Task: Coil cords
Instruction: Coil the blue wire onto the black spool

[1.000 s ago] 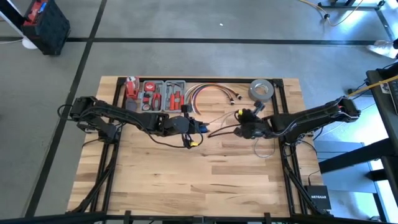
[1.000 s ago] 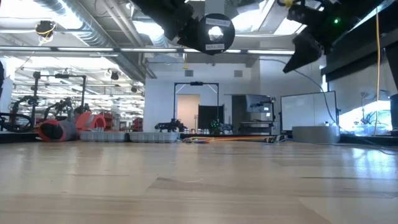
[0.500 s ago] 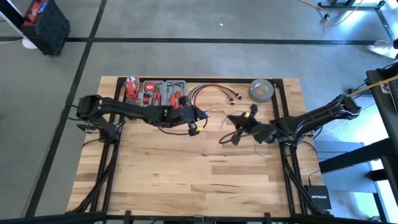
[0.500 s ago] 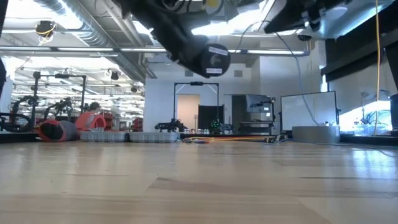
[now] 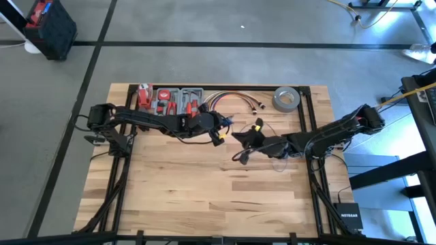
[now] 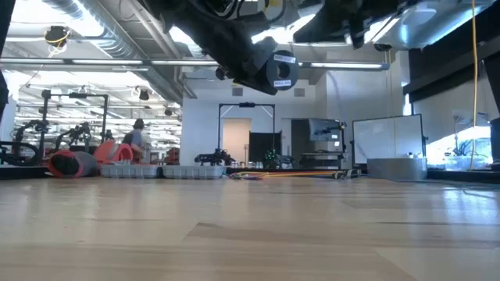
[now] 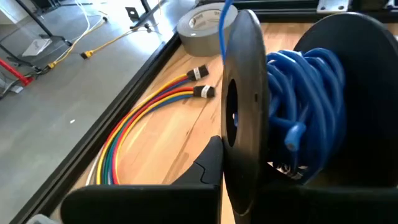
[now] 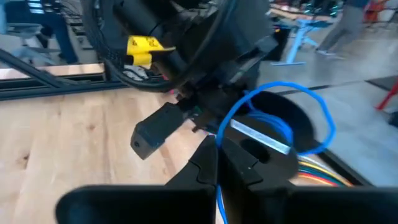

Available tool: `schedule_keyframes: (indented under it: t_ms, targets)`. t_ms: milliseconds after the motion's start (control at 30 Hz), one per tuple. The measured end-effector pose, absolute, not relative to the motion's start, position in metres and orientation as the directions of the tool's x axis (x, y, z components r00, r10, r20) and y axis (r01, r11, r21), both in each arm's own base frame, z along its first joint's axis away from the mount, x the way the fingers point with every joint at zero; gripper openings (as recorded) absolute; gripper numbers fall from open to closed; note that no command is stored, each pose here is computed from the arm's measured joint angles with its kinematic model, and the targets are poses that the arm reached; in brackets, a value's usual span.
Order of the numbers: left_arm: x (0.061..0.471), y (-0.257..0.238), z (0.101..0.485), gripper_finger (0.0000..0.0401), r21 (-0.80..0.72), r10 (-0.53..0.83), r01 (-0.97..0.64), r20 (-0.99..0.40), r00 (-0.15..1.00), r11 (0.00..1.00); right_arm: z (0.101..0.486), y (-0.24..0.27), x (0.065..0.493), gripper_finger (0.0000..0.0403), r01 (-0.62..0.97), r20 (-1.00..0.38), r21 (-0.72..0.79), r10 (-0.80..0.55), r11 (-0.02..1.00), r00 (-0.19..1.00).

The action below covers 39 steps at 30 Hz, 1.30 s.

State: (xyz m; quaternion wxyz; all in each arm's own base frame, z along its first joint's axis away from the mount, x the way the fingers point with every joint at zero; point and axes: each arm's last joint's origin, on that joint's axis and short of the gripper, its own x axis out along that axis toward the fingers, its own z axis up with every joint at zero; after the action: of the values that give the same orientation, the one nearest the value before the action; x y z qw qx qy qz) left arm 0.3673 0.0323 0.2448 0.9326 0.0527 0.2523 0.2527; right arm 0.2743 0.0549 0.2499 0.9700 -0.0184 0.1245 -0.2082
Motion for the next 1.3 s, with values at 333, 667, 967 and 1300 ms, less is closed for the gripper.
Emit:
schedule_keyframes:
  t_ms: [333, 667, 967, 1300]
  targets:
    - [0.369, 0.03, 0.247, 0.0, 0.202, 0.489, -0.446, -0.42, 0.764, 0.872, 0.222, 0.043, 0.3, 0.0006, 0.355, -0.27, -0.065, -0.359, 0.933, 0.894]
    - [0.376, 0.022, 0.258, 0.0, 0.127, 0.385, -0.364, -0.333, 0.861, 0.923, 0.212, 0.043, 0.307, 0.0007, 0.341, -0.284, -0.064, -0.345, 0.938, 0.895]
    - [0.372, 0.011, 0.267, 0.0, 0.166, 0.358, -0.321, -0.313, 0.88, 0.932, 0.195, 0.041, 0.303, 0.0007, 0.368, -0.39, -0.205, -0.421, 0.907, 0.819]
    - [0.349, -0.003, 0.274, 0.0, 0.256, 0.332, -0.238, -0.444, 0.832, 0.937, 0.194, 0.036, 0.29, 0.0008, 0.437, -0.429, -0.364, -0.564, 0.823, 0.705]
